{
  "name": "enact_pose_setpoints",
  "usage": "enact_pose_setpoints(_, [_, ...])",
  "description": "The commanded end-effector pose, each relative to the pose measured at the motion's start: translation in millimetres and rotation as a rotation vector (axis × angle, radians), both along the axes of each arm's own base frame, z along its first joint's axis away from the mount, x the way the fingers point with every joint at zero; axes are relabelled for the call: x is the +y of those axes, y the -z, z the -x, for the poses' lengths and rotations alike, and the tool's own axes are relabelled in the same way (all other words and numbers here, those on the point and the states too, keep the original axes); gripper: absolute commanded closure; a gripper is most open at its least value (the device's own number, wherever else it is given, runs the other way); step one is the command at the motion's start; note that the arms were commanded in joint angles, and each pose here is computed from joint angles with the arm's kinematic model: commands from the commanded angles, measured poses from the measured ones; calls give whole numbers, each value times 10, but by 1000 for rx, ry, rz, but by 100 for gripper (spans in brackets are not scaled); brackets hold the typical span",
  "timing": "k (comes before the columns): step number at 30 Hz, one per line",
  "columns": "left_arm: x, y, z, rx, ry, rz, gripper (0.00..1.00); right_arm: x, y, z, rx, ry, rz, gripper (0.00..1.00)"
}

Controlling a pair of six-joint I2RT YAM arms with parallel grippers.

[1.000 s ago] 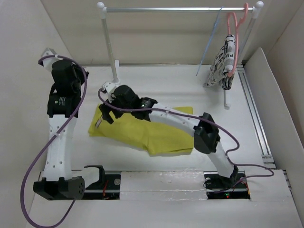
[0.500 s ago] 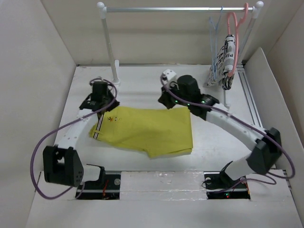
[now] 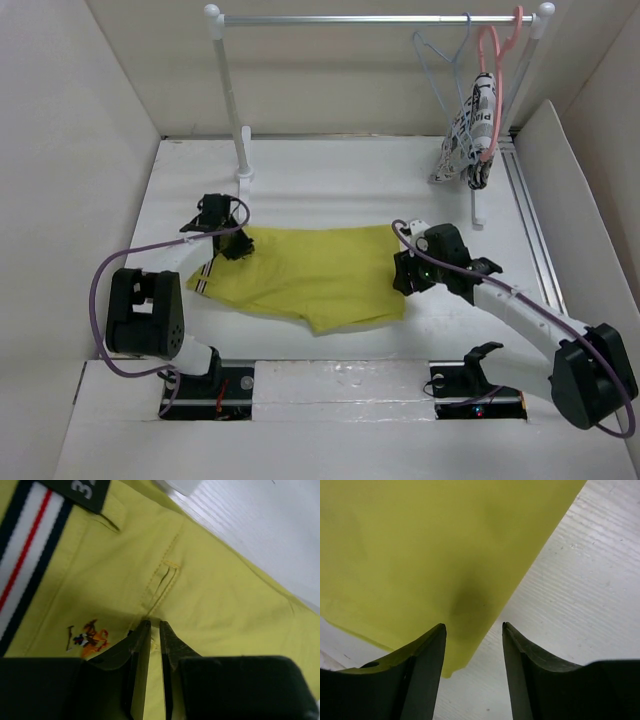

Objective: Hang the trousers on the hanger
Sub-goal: Fold the trousers at the center of the board.

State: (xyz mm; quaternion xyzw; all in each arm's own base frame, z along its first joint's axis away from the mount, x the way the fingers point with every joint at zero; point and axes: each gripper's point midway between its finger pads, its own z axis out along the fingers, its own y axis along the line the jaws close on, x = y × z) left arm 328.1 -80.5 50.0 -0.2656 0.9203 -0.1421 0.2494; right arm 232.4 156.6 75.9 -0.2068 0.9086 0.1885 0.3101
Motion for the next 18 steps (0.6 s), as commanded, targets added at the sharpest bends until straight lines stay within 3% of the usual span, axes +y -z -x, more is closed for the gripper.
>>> enact_pose_setpoints(1, [260, 162, 83, 41, -75, -73, 88, 82, 73, -3, 6, -21, -34, 46])
enact_pose_setpoints(4, [418, 228, 137, 70, -134, -146, 89, 31, 354, 25, 70, -19, -9, 61])
enact_pose_setpoints(8, [660, 33, 65, 23, -231, -149, 90, 3, 364, -171, 72, -43, 32, 82])
enact_pose_setpoints(9, [659, -4, 30, 13, -232, -148, 90, -14, 384, -132, 90, -43, 40, 82])
enact_pose_setpoints(12, [623, -551, -285, -139, -231, -114, 90, 11, -8, -305, 23, -69, 56, 69])
enact_pose_setpoints(13, [525, -721, -364, -180, -203, -97, 90, 36, -151, -335, -4, -80, 65, 53])
enact_pose_setpoints(16, [39, -1333, -605, -326, -67, -86, 90, 57, -728, -442, -107, -114, 76, 24])
enact_pose_setpoints(18, [-419, -1625, -682, -398, 60, -72, 91, 20, -975, -436, -123, -116, 74, 19])
